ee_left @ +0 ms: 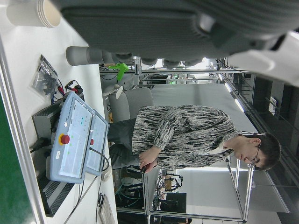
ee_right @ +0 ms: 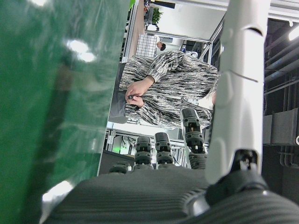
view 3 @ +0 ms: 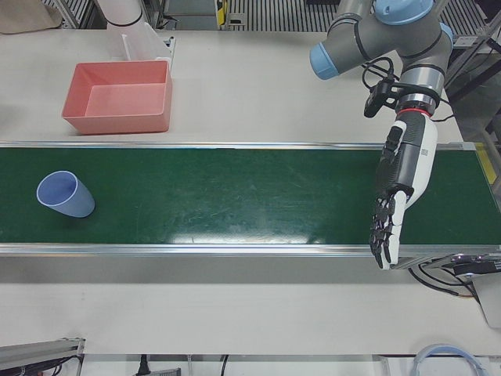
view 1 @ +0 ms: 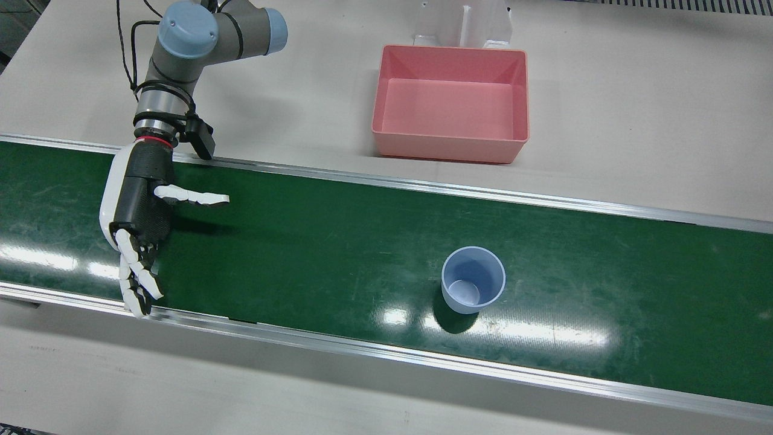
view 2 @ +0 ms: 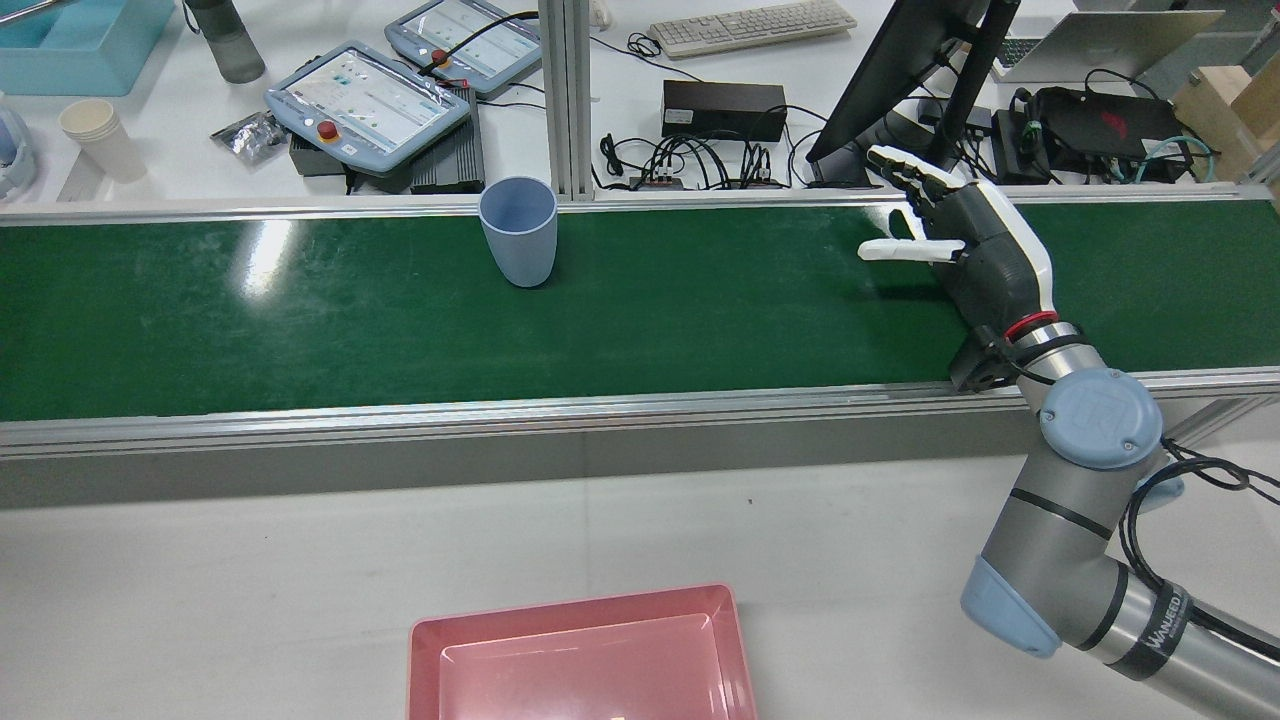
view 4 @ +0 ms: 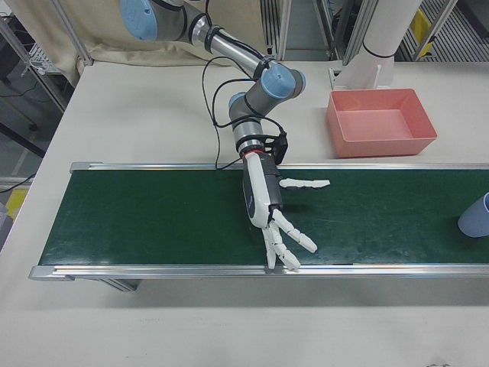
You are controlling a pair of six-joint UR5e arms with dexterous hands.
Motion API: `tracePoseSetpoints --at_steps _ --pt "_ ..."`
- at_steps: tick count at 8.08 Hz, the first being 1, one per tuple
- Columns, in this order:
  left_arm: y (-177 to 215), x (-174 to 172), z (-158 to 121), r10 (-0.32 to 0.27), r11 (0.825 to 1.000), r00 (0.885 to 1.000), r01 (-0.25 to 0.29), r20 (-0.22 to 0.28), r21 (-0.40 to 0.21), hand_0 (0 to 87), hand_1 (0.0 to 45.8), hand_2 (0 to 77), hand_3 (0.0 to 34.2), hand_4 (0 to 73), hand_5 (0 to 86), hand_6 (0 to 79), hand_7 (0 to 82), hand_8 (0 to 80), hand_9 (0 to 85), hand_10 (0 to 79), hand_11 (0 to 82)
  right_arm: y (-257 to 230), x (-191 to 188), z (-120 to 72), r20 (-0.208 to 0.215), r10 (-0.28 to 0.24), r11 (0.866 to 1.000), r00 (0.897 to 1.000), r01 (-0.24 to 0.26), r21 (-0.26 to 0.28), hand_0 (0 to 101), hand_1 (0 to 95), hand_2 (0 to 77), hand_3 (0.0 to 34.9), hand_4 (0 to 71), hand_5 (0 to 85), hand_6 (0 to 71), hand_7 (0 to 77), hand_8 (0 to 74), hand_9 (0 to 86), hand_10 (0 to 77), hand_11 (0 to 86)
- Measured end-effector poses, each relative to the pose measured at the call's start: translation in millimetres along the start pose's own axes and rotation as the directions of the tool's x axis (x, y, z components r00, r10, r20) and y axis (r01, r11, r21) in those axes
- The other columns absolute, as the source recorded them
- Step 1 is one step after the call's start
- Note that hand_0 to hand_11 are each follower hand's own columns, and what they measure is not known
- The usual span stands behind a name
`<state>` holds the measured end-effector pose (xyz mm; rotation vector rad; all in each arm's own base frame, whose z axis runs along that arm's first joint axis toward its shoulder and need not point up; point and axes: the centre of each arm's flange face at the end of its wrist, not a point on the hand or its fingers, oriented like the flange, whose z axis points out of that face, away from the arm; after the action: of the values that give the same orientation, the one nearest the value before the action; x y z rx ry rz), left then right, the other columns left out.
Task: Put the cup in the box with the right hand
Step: 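Keep the right hand open as the light blue cup arrives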
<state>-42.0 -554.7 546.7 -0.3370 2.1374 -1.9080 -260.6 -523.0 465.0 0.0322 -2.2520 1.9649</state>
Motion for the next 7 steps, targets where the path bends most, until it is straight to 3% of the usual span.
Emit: tracePoseSetpoints --at_steps 7 --pt "0.0 0.4 -0.2 0.0 1.0 1.0 0.0 -0.001 0.0 0.0 0.5 1.1 0.0 1.1 0.5 0.5 0.5 0.0 0.0 0.0 0.0 -7.2 1.5 0.5 -0.001 -0.011 1.0 1.0 0.011 0.013 60 24.5 0.5 0.0 8.2 8.2 8.2 22.9 9.8 14.7 0.5 2.7"
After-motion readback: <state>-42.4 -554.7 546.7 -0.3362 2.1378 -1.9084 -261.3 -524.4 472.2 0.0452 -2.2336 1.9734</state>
